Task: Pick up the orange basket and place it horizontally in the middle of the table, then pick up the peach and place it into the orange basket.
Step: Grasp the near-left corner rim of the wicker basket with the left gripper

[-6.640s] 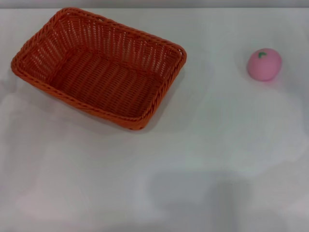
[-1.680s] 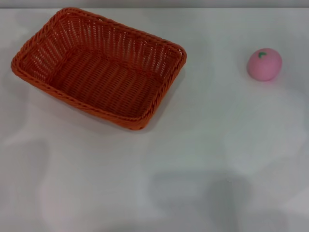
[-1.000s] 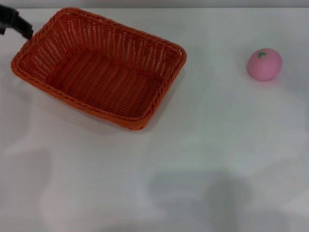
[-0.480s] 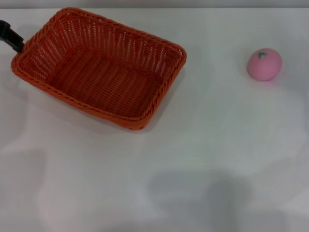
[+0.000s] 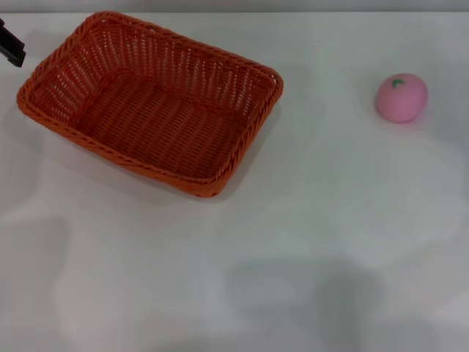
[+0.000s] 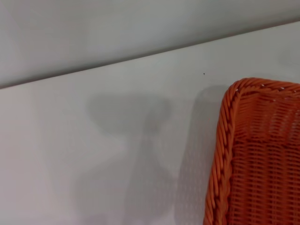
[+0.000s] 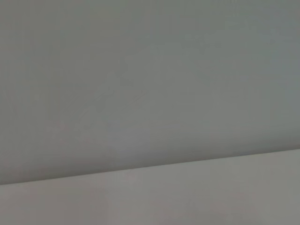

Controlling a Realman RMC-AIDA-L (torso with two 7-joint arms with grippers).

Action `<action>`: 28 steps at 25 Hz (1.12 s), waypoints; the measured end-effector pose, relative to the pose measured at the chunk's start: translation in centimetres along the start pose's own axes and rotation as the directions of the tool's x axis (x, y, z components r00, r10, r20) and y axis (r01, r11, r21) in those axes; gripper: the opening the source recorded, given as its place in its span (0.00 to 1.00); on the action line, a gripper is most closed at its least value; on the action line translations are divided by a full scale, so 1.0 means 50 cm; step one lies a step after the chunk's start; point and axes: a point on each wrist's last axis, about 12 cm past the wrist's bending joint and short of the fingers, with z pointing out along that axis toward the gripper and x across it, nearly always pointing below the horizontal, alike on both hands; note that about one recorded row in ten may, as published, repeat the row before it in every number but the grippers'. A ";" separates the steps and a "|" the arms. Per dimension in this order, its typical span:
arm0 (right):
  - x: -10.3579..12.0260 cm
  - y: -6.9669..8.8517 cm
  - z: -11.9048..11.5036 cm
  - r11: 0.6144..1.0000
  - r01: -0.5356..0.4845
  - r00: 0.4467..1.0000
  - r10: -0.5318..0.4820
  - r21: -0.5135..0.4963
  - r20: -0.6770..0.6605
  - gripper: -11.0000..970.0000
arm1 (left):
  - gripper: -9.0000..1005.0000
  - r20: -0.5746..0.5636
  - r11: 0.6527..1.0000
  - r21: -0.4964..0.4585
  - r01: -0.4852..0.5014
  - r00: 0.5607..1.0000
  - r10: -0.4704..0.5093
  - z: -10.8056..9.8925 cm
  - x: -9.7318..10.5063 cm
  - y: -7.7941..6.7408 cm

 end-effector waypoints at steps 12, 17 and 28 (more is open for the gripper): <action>0.000 -0.001 0.000 1.000 0.001 1.000 -0.001 0.002 0.000 0.88 | 0.68 0.008 0.999 -0.020 -0.029 1.000 0.029 -0.003 -0.013 0.016; -0.007 -0.003 -0.001 1.000 0.000 1.000 0.000 0.001 0.016 0.88 | 0.68 0.022 0.999 -0.031 -0.026 0.999 0.027 -0.007 -0.017 0.021; -0.070 -0.005 -0.009 0.999 0.013 0.979 -0.007 -0.031 0.206 0.88 | 0.68 0.027 0.999 -0.034 -0.025 0.999 0.026 -0.009 -0.019 0.022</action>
